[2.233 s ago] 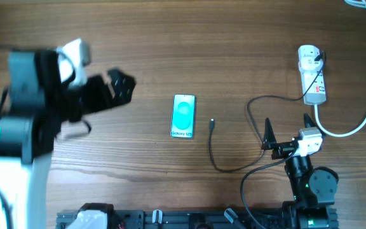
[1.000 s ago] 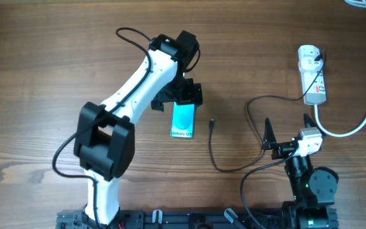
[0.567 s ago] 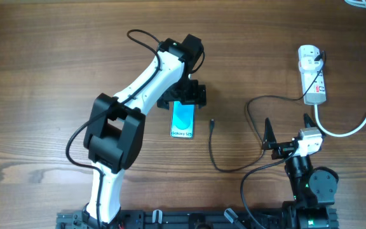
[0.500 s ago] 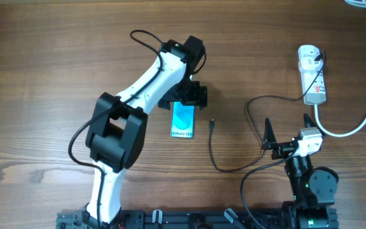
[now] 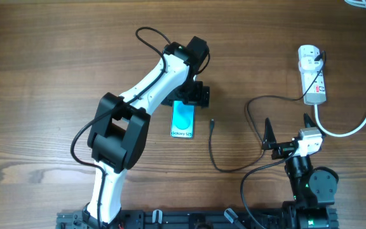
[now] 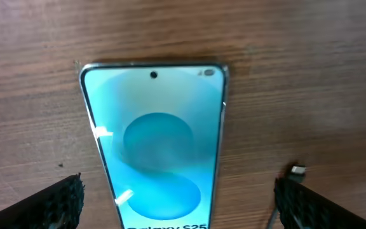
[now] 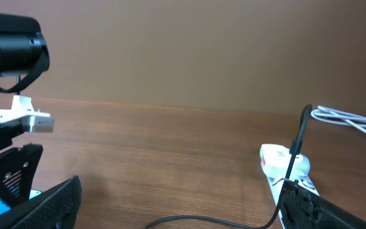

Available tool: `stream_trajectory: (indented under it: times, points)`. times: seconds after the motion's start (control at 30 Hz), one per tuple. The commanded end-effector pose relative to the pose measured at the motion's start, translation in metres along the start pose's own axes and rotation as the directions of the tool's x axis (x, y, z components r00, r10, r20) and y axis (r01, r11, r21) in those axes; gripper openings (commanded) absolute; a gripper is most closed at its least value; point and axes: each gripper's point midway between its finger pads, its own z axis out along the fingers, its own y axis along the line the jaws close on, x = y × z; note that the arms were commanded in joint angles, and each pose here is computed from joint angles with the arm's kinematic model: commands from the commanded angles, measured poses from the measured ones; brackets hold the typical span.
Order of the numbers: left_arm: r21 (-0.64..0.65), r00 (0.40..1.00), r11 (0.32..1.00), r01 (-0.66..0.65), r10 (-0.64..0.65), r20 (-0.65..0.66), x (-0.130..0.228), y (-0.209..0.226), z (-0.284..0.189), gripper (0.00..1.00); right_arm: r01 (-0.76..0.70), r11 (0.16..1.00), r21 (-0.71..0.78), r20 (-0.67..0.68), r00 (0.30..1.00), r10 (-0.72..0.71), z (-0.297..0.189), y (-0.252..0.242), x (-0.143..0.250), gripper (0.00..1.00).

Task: Plug charger to phone and switch on socket
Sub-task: 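Lower the left gripper down around the phone's top edge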

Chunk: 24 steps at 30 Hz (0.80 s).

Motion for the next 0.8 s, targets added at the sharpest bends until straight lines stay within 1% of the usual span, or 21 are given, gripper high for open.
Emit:
stream_trajectory:
  times: [0.0, 0.1, 0.77]
  points:
    - [-0.025, 1.0, 1.0, -0.014, 0.014, -0.014, 0.0021, 0.0058, 0.0136, 1.0, -0.005, 1.0, 0.004, 0.008, 1.0, 0.005, -0.0003, -0.0004, -0.0017, 1.0]
    - [-0.049, 1.0, 0.999, -0.015, 0.015, 0.009, -0.0024, 0.0096, 0.0141, 1.0, -0.004, 1.0, 0.005, 0.008, 1.0, 0.004, -0.0003, -0.0004, -0.0016, 1.0]
    - [-0.048, 1.0, 0.999, 0.013, -0.013, 0.007, -0.0014, 0.0091, 0.0146, 1.0, -0.004, 1.0, 0.005, 0.008, 1.0, 0.004, -0.0003, -0.0004, -0.0016, 1.0]
